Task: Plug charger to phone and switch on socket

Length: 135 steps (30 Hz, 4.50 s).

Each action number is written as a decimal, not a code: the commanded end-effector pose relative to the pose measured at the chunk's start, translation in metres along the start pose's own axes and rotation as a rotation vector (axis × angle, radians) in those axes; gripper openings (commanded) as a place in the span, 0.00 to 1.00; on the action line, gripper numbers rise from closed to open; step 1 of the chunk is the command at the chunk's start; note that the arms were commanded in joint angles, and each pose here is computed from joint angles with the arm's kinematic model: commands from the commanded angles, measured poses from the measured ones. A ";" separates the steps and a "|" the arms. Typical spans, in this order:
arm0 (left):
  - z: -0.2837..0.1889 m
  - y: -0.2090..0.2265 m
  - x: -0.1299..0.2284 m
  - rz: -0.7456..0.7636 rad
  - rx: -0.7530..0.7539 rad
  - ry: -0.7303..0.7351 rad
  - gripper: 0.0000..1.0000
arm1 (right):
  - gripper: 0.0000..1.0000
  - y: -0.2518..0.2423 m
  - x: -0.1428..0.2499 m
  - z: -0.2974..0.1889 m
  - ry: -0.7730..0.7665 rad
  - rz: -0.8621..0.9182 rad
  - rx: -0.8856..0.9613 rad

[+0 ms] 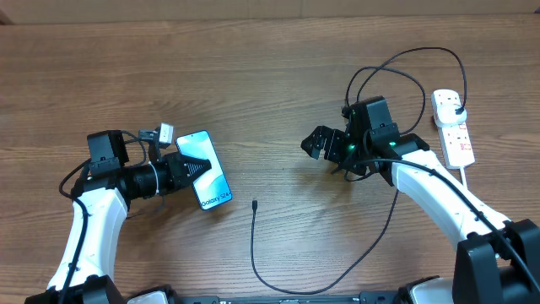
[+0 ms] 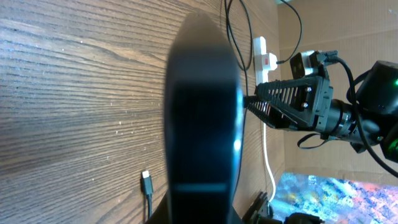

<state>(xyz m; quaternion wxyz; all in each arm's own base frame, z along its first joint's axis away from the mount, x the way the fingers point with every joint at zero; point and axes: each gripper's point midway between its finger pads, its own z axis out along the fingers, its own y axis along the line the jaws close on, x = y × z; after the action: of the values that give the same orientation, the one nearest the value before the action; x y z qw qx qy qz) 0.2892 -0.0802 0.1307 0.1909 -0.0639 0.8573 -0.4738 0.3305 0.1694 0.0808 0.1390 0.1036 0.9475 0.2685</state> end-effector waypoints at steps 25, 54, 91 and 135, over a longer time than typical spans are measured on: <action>-0.006 0.015 -0.019 0.128 -0.124 -0.075 0.04 | 1.00 -0.001 -0.003 0.000 -0.012 -0.008 0.005; -0.006 0.018 -0.017 0.142 -0.141 -0.070 0.04 | 1.00 0.006 -0.013 -0.001 -0.049 -0.025 -0.021; -0.006 0.017 -0.017 0.150 -0.133 -0.069 0.04 | 0.24 0.036 0.041 0.002 0.171 -0.039 -0.149; -0.006 0.017 -0.017 0.150 -0.134 -0.069 0.04 | 0.47 0.107 0.128 0.037 -0.125 -0.329 0.109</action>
<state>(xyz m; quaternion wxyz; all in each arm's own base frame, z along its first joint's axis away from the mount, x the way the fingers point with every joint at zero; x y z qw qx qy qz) 0.3044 -0.0582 0.1126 0.2317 -0.0498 0.8914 -0.3864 0.2306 0.3121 0.0813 0.2155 -0.0408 0.9559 0.1951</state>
